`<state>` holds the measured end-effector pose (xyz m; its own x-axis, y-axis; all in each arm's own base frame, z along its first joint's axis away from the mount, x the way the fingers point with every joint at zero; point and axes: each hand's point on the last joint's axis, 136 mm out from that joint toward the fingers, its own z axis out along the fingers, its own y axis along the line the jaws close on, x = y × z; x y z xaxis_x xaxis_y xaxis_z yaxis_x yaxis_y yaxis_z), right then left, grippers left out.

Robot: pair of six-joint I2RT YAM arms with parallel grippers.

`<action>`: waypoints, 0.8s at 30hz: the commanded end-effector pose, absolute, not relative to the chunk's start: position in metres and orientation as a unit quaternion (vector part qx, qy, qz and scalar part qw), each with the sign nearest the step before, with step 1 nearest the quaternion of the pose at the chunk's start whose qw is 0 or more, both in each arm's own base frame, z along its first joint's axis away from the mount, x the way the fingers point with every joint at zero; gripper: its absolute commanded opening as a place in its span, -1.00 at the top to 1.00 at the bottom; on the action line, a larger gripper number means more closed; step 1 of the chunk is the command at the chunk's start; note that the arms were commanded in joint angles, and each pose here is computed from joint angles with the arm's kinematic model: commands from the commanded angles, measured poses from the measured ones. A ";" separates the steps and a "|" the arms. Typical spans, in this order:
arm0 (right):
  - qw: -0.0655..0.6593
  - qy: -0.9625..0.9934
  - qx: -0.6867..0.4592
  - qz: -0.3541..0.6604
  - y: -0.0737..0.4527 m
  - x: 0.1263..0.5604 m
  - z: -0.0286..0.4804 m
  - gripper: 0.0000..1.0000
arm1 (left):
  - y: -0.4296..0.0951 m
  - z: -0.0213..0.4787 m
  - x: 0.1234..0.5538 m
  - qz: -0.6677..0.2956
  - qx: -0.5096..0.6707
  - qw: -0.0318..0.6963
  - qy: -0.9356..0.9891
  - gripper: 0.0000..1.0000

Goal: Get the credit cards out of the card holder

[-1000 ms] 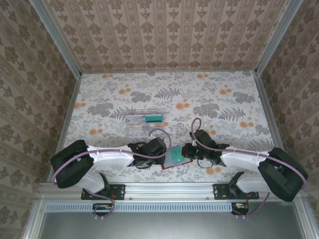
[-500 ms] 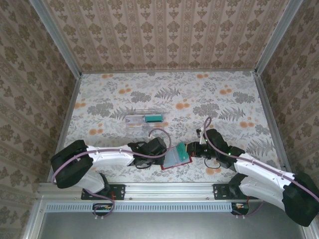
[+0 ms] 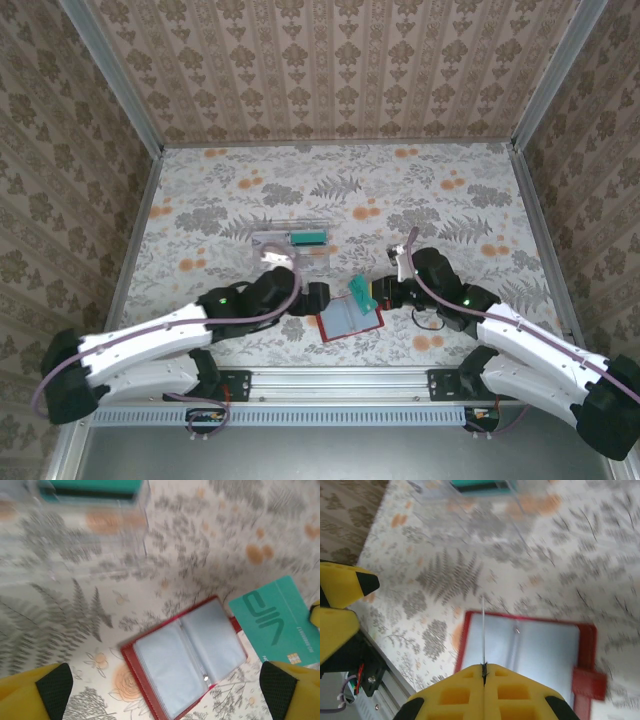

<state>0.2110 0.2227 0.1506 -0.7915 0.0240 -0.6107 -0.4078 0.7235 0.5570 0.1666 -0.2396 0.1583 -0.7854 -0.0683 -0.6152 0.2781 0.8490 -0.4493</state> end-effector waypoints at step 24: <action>0.442 0.697 -0.548 0.137 0.334 0.293 0.201 1.00 | -0.103 0.223 0.160 -0.255 -0.015 0.475 0.842 -1.00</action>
<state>0.2805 0.3248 0.1897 -0.1897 -0.5764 -0.7948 -0.8781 0.4619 -0.1254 0.1589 -0.1084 0.2238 -0.5637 -0.2926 -0.7724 0.2116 0.8528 -0.4775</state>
